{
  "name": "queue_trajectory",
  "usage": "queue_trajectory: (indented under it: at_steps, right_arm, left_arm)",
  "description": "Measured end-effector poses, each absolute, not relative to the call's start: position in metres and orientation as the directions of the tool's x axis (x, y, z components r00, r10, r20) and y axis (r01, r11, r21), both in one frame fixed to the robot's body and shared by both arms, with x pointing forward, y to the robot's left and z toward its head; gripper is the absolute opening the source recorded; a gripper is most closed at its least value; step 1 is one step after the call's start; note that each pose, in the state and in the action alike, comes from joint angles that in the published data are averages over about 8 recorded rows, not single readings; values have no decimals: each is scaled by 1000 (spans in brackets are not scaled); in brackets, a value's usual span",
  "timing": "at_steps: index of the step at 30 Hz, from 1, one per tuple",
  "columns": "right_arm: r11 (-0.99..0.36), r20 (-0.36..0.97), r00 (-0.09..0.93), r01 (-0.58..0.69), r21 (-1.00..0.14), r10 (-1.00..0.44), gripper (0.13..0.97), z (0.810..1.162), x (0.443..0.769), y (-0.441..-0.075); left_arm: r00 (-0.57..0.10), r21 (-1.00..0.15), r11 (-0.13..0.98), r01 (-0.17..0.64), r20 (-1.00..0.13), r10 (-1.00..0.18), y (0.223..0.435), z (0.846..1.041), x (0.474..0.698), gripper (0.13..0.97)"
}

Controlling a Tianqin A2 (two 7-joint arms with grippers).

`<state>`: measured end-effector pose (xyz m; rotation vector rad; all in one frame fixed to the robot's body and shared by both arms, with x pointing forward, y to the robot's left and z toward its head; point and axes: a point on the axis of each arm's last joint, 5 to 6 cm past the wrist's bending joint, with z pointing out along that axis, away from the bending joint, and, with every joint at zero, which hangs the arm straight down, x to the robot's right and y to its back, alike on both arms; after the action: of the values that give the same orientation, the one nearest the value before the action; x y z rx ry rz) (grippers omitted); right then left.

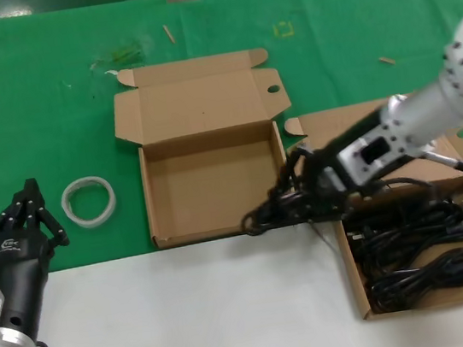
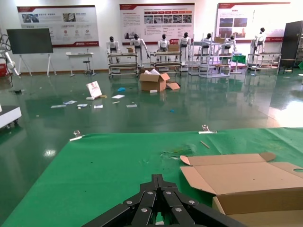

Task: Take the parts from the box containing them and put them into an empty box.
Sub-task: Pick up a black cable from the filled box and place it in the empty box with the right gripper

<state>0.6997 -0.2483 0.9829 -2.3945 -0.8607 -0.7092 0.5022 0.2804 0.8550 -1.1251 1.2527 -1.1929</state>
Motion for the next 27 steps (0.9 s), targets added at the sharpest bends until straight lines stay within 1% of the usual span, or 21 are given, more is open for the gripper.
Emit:
queue_trajectory:
  at_steps: [7, 12, 19, 27]
  right_arm:
    - [-674, 630, 656, 687, -271, 415, 239, 980, 728, -209]
    - [-682, 642, 651, 683, -262, 405, 239, 978, 741, -185]
    - [-700, 664, 638, 674, -236, 391, 239, 976, 748, -160]
    - [-709, 682, 623, 672, -215, 384, 239, 975, 748, -143]
  left_arm:
    - [-35, -997, 70, 22, -71, -997, 280, 855, 502, 140]
    - [-35, -997, 70, 22, -71, -997, 280, 855, 502, 140]
    - [-35, -997, 70, 22, -71, -997, 280, 855, 502, 140]
    - [-35, -997, 70, 22, -71, -997, 280, 855, 502, 140]
